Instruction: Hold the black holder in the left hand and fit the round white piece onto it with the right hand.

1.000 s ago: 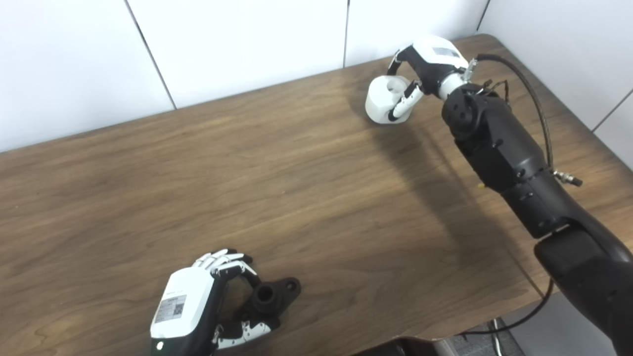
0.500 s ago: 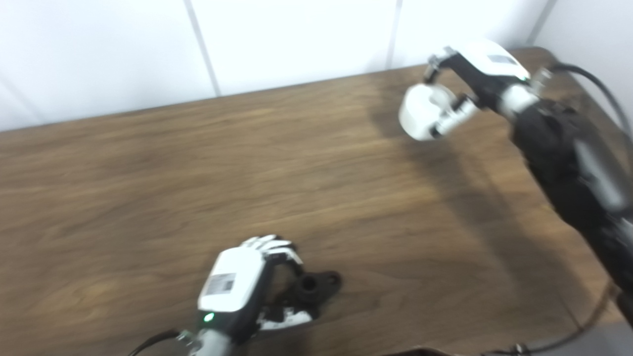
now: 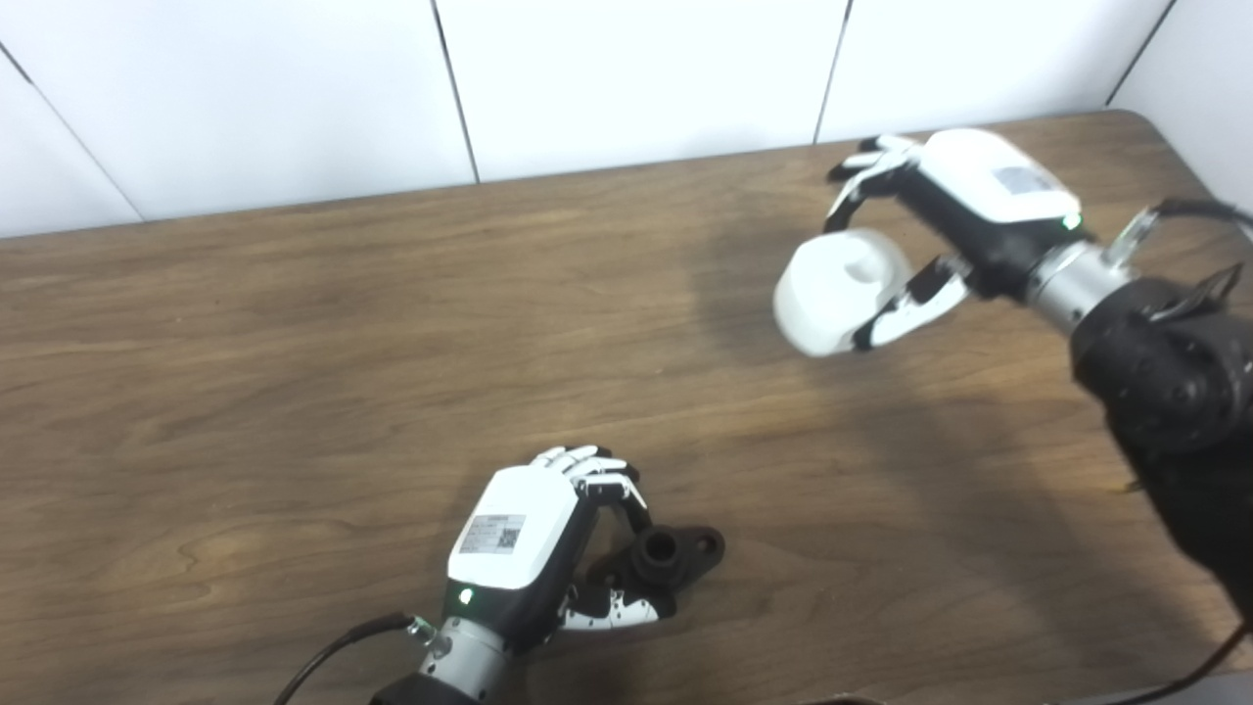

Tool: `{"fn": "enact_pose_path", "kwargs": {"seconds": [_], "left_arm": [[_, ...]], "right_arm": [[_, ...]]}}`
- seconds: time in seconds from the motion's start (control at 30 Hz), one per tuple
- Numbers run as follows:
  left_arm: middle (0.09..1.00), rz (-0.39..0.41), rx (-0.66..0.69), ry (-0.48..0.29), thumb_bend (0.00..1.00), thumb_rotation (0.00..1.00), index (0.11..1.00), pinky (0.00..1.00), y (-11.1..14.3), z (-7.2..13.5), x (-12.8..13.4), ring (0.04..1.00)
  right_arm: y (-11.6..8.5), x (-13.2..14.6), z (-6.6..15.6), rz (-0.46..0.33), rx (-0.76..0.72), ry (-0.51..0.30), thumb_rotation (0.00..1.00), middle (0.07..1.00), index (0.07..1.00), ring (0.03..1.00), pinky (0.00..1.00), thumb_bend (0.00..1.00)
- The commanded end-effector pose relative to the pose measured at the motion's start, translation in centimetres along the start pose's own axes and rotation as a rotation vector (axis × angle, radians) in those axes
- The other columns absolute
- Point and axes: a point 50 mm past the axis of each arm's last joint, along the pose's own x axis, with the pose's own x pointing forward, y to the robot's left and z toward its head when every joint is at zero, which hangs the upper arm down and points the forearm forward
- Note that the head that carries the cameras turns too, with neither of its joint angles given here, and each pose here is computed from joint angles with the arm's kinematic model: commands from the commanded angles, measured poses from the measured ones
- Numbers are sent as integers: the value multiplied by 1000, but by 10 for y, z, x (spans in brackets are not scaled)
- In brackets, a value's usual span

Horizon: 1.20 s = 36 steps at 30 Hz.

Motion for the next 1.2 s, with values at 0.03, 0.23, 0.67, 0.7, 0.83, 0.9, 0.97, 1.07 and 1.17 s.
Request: {"fn": "enact_pose_path", "kwargs": {"seconds": [0.03, 0.23, 0.67, 0.7, 0.83, 0.9, 0.97, 1.07, 1.17], "left_arm": [[769, -27, 20, 30, 516, 48, 489, 878, -2, -4, 1, 857], [772, -34, 21, 32, 515, 47, 489, 880, 2, -5, 4, 861], [772, -36, 26, 31, 514, 48, 489, 884, 9, -6, 11, 864], [772, -34, 27, 29, 514, 47, 489, 884, 9, -6, 11, 864], [769, -32, 28, 27, 514, 48, 489, 877, 10, -5, 13, 860], [769, -35, 30, 29, 514, 48, 489, 877, 11, -5, 14, 861], [769, -36, 30, 31, 514, 48, 489, 877, 12, -4, 14, 861], [770, -37, 29, 32, 514, 48, 489, 879, 13, -4, 15, 861], [771, -38, 25, 33, 514, 48, 489, 883, 13, -3, 16, 860]], "right_arm": [[-14, -7, 13, -67, -21, -35, 153, 845, 484, 948, 896, 522], [-7, -19, 29, -57, -3, -79, 152, 845, 484, 951, 901, 522], [-4, -47, 73, -39, 40, -179, 155, 844, 484, 942, 889, 520], [-4, -49, 76, -33, 44, -187, 155, 846, 484, 943, 890, 520], [-2, -50, 82, -12, 50, -211, 155, 852, 484, 944, 874, 519], [0, -50, 84, 0, 47, -213, 154, 853, 484, 943, 866, 519], [1, -50, 85, 9, 47, -210, 154, 853, 484, 940, 859, 519], [4, -51, 87, 20, 49, -207, 155, 851, 484, 937, 853, 520], [8, -51, 89, 34, 48, -209, 155, 849, 484, 936, 859, 521]]}}
